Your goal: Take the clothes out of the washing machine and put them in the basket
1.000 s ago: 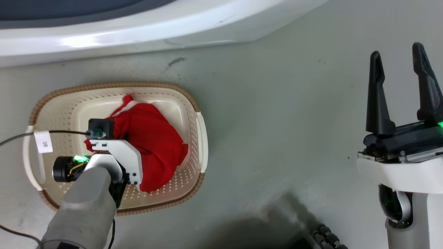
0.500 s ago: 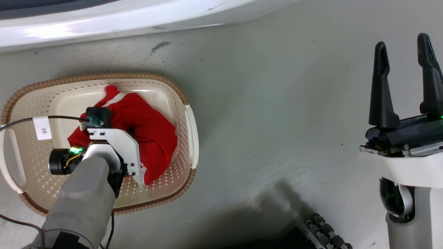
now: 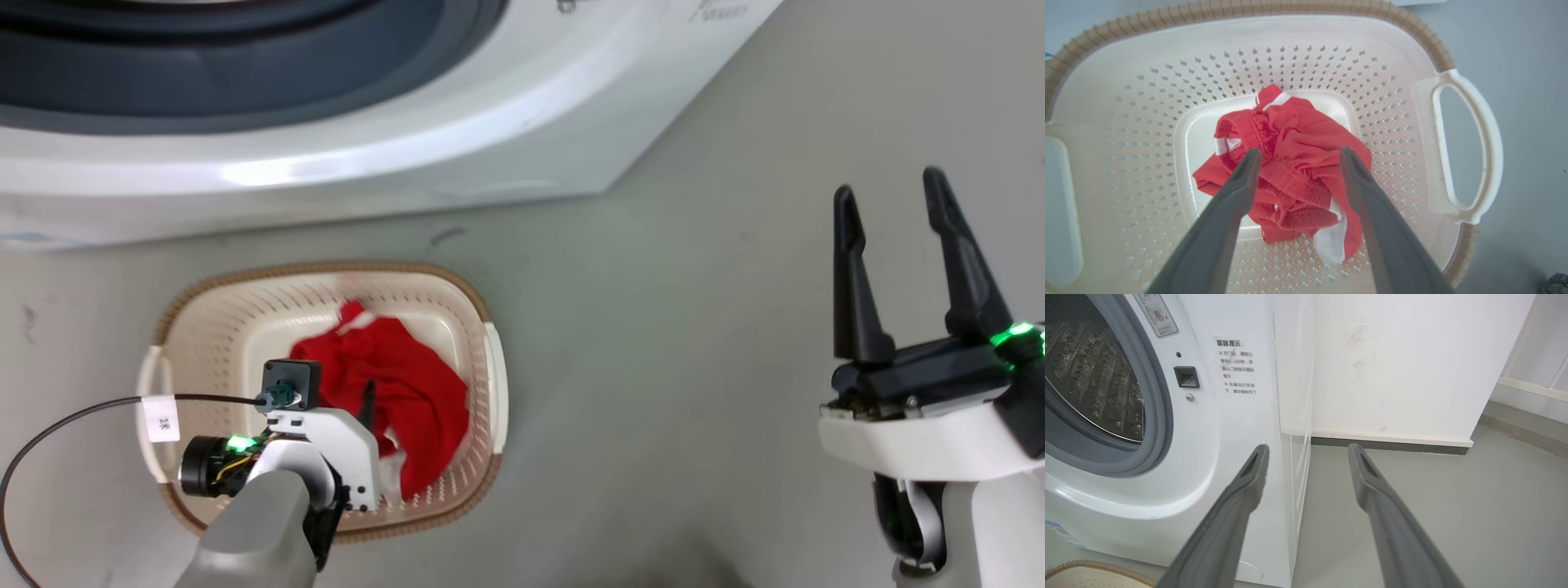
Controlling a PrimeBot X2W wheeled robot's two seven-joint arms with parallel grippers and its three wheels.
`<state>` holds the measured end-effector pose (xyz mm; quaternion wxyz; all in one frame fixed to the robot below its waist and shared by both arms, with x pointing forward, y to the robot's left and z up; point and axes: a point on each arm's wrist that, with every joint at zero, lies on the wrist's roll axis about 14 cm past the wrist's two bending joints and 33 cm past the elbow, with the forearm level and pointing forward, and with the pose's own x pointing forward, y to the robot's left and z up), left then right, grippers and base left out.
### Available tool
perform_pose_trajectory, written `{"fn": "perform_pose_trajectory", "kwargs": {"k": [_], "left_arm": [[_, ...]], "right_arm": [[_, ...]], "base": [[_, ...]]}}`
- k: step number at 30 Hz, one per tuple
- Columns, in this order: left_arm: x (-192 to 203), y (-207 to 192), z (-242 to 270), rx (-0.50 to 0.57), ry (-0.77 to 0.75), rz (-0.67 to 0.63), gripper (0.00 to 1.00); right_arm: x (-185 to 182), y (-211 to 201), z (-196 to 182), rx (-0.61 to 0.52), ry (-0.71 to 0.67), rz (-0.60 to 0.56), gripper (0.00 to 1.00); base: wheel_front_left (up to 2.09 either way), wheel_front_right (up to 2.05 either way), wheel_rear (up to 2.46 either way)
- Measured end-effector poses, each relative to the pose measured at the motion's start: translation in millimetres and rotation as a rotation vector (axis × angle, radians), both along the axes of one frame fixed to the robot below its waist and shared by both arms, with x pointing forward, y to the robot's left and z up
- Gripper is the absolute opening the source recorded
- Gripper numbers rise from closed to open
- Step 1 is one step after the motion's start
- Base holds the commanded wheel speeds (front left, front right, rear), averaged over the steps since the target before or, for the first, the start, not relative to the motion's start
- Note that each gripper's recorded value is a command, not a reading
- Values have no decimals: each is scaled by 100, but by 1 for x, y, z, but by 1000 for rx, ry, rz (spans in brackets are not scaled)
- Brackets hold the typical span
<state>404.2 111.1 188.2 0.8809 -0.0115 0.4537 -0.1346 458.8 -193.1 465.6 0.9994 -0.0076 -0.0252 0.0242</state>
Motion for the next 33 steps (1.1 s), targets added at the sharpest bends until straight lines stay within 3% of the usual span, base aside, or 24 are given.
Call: {"fn": "perform_pose_trajectory", "kwargs": {"k": [15,33], "left_arm": [[29,11,141,-75,-474,145,100],[11,48,295,-59,-955,304,100]], "right_arm": [[-35,24,48,16,-93,60,100],[-78,27,93,31,-201,67,100]], "base": [[0,0,0],[0,0,0]]}}
